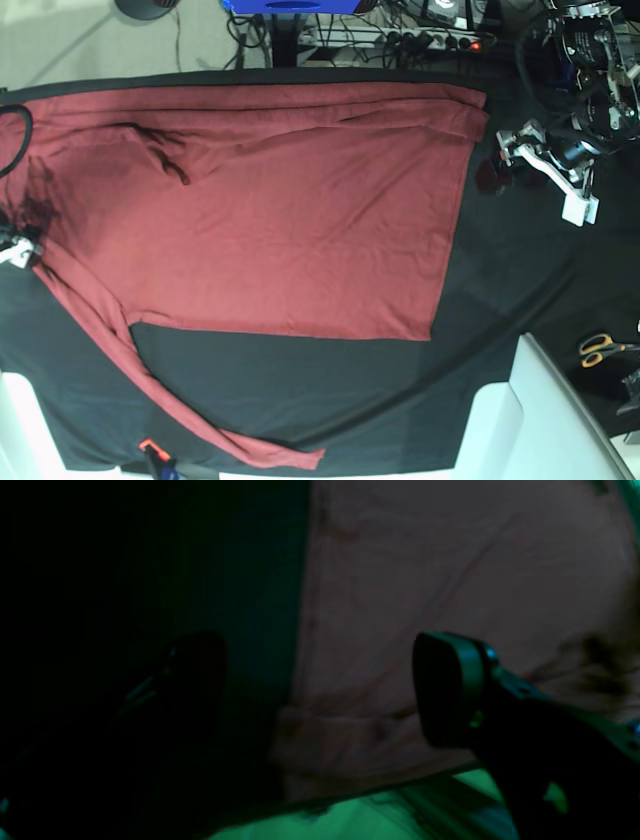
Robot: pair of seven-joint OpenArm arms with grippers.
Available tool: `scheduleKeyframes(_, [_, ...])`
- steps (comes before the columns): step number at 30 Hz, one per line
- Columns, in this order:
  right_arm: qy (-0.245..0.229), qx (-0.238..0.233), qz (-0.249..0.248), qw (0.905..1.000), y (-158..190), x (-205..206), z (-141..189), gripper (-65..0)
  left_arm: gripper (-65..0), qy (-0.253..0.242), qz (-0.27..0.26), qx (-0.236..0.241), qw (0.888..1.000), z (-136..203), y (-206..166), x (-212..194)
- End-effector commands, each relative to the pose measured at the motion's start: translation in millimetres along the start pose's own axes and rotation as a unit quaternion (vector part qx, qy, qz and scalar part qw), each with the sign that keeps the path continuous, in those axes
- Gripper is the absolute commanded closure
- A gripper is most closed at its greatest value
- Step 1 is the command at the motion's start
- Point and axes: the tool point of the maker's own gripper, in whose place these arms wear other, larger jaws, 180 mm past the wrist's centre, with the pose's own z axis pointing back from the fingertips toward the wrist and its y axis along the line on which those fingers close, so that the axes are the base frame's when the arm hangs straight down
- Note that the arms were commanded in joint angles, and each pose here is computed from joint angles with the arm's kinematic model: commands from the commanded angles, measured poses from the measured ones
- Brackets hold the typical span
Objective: Fold the T-shirt properly
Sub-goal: 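Pinch the shirt's side edge with the right gripper and pull it outward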
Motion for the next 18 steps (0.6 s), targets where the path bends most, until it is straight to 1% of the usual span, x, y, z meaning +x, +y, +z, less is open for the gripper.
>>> scheduleKeyframes(1, [-0.032,-0.004,-0.001,0.9995,-7,28,5,-36.2,-56.1,-0.016,-0.012,0.001,1.000,3,0,11])
scheduleKeyframes(2, [-0.032,-0.004,-0.001,0.9995,-7,28,5,-32.0,-56.1,-0.013,-0.013,0.005,1.000,2,0,9])
scheduleKeyframes(6, [-0.034,-0.003,0.000,0.9994,-7,29,5,-11.4,-56.1,-0.011,-0.012,0.010,1.000,2,2,7])
scheduleKeyframes(7, [-0.035,-0.003,0.000,0.9994,-6,30,5,-7.4,-56.1,-0.011,-0.012,0.010,1.000,2,2,7])
scheduleKeyframes(9, [-0.035,-0.003,0.000,0.9994,-6,30,5,-5.3,-56.1,-0.011,-0.012,0.009,1.000,2,1,7])
scheduleKeyframes(12, [-0.035,-0.003,0.000,0.9994,-6,30,5,0.0,-56.1,-0.010,-0.012,0.008,1.000,1,1,6])
scheduleKeyframes(14, [-0.039,-0.001,0.002,0.9992,-5,34,5,0.0,-56.1,-0.010,-0.013,0.008,1.000,1,0,6])
scheduleKeyframes(18, [-0.057,0.010,0.021,0.9981,3,46,7,0.0,-56.1,-0.009,-0.013,0.007,1.000,1,0,6])
